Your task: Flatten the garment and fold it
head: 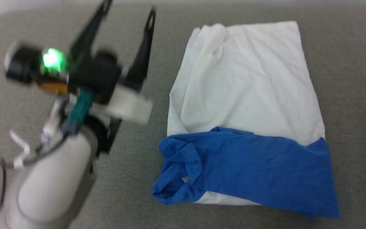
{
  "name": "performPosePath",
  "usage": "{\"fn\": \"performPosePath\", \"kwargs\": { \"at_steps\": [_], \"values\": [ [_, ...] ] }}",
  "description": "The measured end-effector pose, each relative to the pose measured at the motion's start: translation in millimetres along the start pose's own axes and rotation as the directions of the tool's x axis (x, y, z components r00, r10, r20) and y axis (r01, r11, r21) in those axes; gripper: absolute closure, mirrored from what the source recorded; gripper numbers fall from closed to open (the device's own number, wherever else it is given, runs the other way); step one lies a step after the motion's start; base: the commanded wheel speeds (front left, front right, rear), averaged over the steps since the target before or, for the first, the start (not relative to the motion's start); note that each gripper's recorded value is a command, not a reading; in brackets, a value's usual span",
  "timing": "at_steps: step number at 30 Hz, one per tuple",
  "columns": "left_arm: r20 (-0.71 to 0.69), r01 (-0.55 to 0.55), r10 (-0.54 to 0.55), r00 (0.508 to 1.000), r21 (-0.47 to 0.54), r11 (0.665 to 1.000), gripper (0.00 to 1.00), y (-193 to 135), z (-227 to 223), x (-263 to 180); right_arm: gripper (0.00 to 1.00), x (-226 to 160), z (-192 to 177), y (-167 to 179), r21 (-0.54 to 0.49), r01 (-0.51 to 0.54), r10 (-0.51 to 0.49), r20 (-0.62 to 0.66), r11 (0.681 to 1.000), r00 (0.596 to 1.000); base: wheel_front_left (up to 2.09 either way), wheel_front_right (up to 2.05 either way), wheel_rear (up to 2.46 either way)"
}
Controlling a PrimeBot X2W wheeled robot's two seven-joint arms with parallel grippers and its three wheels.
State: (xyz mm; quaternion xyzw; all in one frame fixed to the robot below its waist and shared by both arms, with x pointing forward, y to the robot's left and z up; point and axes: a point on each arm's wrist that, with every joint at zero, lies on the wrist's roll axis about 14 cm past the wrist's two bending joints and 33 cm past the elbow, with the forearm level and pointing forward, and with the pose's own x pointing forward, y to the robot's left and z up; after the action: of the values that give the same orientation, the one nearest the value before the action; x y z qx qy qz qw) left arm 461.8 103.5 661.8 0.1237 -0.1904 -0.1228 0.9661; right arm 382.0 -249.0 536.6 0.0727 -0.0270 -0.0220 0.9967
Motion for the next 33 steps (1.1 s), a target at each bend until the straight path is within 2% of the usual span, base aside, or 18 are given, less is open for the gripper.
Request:
{"fn": "performPosePath", "kwargs": {
  "at_steps": [2,3,5,8,12,16,25,33],
  "values": [
    [-0.007,0.061,-0.061,0.998,0.054,0.997,0.00,-3.2,7.5,34.1,0.00,8.7,-7.1,-2.9,0.002,-0.005,0.005,-0.012,1.000,1.000,0.00,0.00,0.00],
    [-0.050,0.115,-0.111,0.993,0.093,0.989,0.00,-7.1,3.4,64.4,0.00,16.9,-16.8,-7.0,0.006,-0.004,0.005,-0.028,1.000,1.000,0.00,0.00,0.00],
    [-0.109,0.152,-0.139,0.984,0.117,0.982,0.00,-9.8,-8.5,90.8,0.00,23.3,-29.0,-10.9,0.010,-0.002,0.002,-0.051,1.000,0.999,0.00,0.00,0.00],
    [-0.193,0.172,-0.149,0.970,0.110,0.979,0.00,-12.0,-33.4,120.0,0.00,30.6,-47.3,-15.5,0.016,0.001,0.001,-0.087,1.000,0.996,0.00,0.00,0.00],
    [-0.359,0.233,-0.179,0.916,0.112,0.966,0.00,-21.4,-89.2,140.1,0.00,39.2,-65.8,-19.9,0.017,-0.001,0.003,-0.122,1.000,0.992,0.00,0.00,0.00],
    [-0.458,0.274,-0.208,0.864,0.081,0.958,0.00,-37.8,-131.9,151.6,0.00,46.9,-78.7,-26.4,0.005,0.001,0.000,-0.143,1.000,0.990,0.00,0.00,0.00],
    [-0.614,0.322,-0.308,0.726,-0.091,0.942,0.00,-87.4,-224.0,138.8,0.00,55.2,-110.6,-40.5,-0.012,0.010,-0.012,-0.212,1.000,0.977,0.00,0.00,0.00],
    [-0.694,0.336,-0.362,0.622,-0.182,0.924,0.00,-115.2,-274.4,119.5,0.00,51.1,-130.0,-58.3,-0.039,0.041,-0.050,-0.262,0.998,0.964,0.00,0.00,0.00]
  ]
}}
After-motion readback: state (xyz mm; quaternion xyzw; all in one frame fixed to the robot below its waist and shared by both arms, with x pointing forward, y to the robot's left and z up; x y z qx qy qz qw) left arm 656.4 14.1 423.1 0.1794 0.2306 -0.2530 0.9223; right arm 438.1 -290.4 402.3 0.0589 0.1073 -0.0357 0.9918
